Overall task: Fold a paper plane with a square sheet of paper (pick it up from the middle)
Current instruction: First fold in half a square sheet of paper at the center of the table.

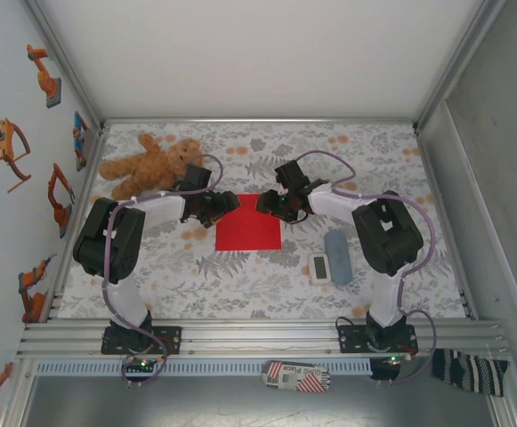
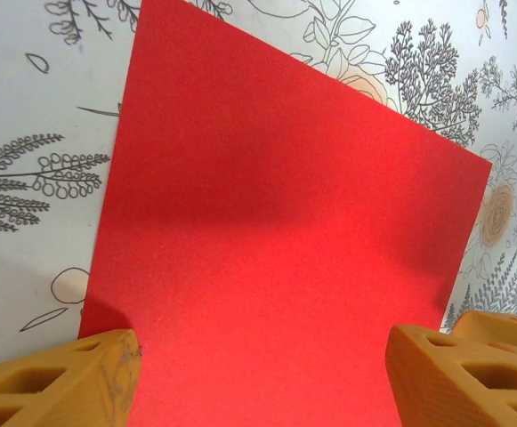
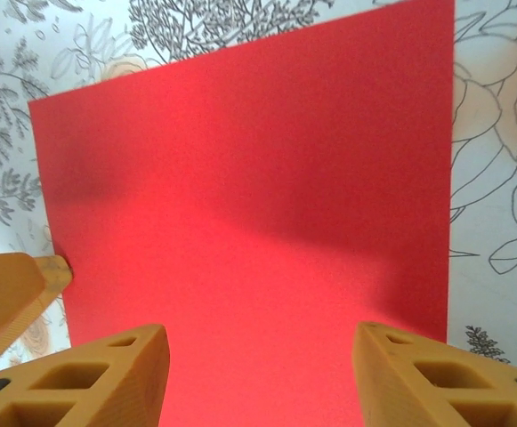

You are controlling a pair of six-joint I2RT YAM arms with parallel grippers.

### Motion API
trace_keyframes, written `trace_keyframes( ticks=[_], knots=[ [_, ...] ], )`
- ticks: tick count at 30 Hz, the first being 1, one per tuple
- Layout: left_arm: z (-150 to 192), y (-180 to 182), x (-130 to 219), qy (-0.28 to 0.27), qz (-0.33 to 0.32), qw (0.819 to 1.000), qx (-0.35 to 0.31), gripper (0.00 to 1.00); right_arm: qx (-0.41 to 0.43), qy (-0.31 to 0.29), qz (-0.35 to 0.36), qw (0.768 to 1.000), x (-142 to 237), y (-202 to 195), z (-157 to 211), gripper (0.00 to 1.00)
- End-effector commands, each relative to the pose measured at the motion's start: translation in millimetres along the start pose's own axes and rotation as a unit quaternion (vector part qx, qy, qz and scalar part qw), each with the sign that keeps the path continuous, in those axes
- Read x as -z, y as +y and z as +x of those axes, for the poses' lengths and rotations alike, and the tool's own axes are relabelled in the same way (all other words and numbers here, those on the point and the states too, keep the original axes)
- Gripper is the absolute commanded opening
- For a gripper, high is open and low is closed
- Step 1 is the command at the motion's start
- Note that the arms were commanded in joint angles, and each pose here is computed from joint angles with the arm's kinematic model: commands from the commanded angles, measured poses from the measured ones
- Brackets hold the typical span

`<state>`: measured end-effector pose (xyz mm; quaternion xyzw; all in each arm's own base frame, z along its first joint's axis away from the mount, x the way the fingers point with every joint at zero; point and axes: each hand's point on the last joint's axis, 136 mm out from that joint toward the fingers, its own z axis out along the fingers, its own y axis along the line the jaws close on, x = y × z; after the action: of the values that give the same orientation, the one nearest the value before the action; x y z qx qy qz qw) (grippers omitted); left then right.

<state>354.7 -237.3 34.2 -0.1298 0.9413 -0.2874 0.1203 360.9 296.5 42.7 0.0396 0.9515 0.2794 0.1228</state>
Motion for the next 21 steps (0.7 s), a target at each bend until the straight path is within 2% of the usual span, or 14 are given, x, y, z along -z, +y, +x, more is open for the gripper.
trace_keyframes(
  ticks=[1, 9, 21],
  knots=[
    [5, -3, -3, 0.015, 0.000, 1.000, 0.003, 0.74, 0.001, 0.027, 0.019, 0.999, -9, -14, 10, 0.56],
    [8, -11, -3, 0.021, 0.021, 1.000, -0.008, 0.76, 0.002, 0.037, 0.035, 0.999, -17, -24, 15, 0.56],
    [19, 16, -16, 0.028, -0.010, 0.999, 0.012, 0.85, -0.008, 0.044, 0.000, 0.999, -24, -17, 13, 0.56]
  ],
)
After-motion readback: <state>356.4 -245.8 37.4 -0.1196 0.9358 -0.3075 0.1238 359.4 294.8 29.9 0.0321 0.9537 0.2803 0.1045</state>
